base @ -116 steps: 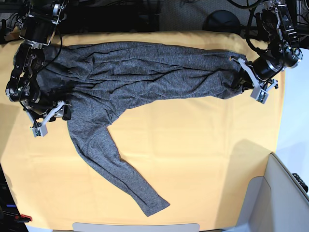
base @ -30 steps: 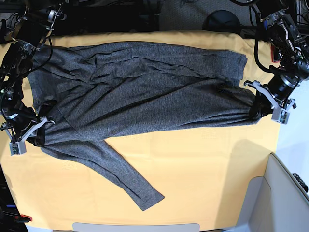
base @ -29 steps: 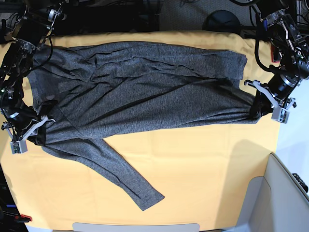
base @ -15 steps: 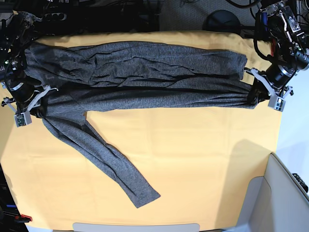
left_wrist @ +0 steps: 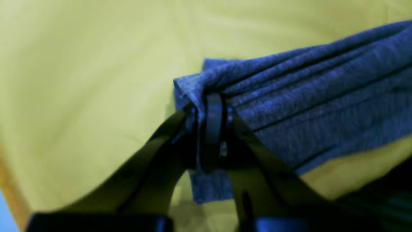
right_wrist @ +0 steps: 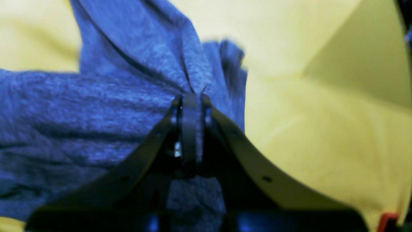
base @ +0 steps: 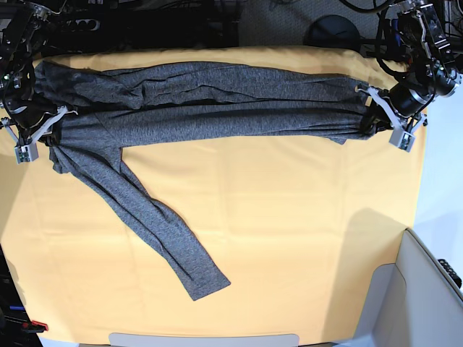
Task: Fold the T-shirt properly
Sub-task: 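Open both grippers and release the folded strip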
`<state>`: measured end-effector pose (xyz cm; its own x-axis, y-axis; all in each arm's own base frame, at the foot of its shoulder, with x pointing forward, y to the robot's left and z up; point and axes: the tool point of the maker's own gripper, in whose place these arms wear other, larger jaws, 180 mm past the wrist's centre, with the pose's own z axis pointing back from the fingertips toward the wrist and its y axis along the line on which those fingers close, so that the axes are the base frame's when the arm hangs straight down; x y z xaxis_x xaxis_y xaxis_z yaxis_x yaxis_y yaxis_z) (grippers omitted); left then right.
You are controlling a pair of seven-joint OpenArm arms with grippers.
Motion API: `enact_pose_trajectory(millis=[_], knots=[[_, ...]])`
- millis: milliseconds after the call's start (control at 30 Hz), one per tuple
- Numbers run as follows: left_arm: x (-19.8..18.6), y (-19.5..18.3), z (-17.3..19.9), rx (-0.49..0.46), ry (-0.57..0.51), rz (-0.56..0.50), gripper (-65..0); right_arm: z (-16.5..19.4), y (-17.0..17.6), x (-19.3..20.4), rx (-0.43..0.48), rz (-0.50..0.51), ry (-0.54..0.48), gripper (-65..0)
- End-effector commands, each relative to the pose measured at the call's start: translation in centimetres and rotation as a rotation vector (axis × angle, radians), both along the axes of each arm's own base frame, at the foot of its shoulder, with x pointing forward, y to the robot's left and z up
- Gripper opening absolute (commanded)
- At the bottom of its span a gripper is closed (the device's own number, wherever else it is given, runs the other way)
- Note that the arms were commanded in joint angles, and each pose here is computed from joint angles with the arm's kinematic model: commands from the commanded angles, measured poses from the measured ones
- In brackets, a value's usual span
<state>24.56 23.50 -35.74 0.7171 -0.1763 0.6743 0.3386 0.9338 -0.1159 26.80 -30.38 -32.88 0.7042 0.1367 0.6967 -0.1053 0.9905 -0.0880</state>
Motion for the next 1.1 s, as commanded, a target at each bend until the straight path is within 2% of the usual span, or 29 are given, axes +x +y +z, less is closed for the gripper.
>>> enact_pose_trajectory(millis=[0, 133, 233, 300, 467, 600, 733, 867, 1067], knots=[[0.5, 0.5, 0.6, 0.018, -0.010, -0.013, -57.9, 1.3, -0.6, 0.8, -0.015, -0.002, -0.045, -59.9], [0.0, 0.9, -0.7, 0.010, 0.038, 0.001, -49.4, 0.6, -0.8, 0.5, -0.005, -0.013, -0.027, -44.9], [0.5, 1.1, -0.5, 0.009, 0.033, 0.005, -48.4, 0.4, -0.8, 0.4, -0.002, -0.015, -0.020, -34.7], [0.7, 1.1, -0.4, 0.009, 0.029, 0.006, -48.4, 0.3, -1.0, 0.3, 0.000, -0.020, -0.016, -30.8], [0.8, 1.2, -0.4, 0.014, 0.036, 0.001, -48.2, 0.8, -1.4, 0.7, -0.010, -0.024, -0.029, -30.2], [0.9, 2.1, -0.3, 0.065, 0.082, -0.014, -48.0, 1.7, -1.8, 1.3, -0.015, -0.037, -0.058, -30.2], [1.3, 2.5, 0.1, 0.091, 0.101, -0.015, -44.8, 2.9, -2.9, 1.7, -0.017, -0.074, -0.099, -30.2], [2.6, 2.5, 1.6, 0.104, 0.054, -0.019, -44.3, 4.7, -4.3, 2.5, -0.010, -0.129, -0.165, -30.3], [3.3, 2.4, 2.3, 0.117, 0.039, -0.027, -44.3, 6.7, -4.6, 4.2, 0.001, -0.147, -0.235, -30.1]])
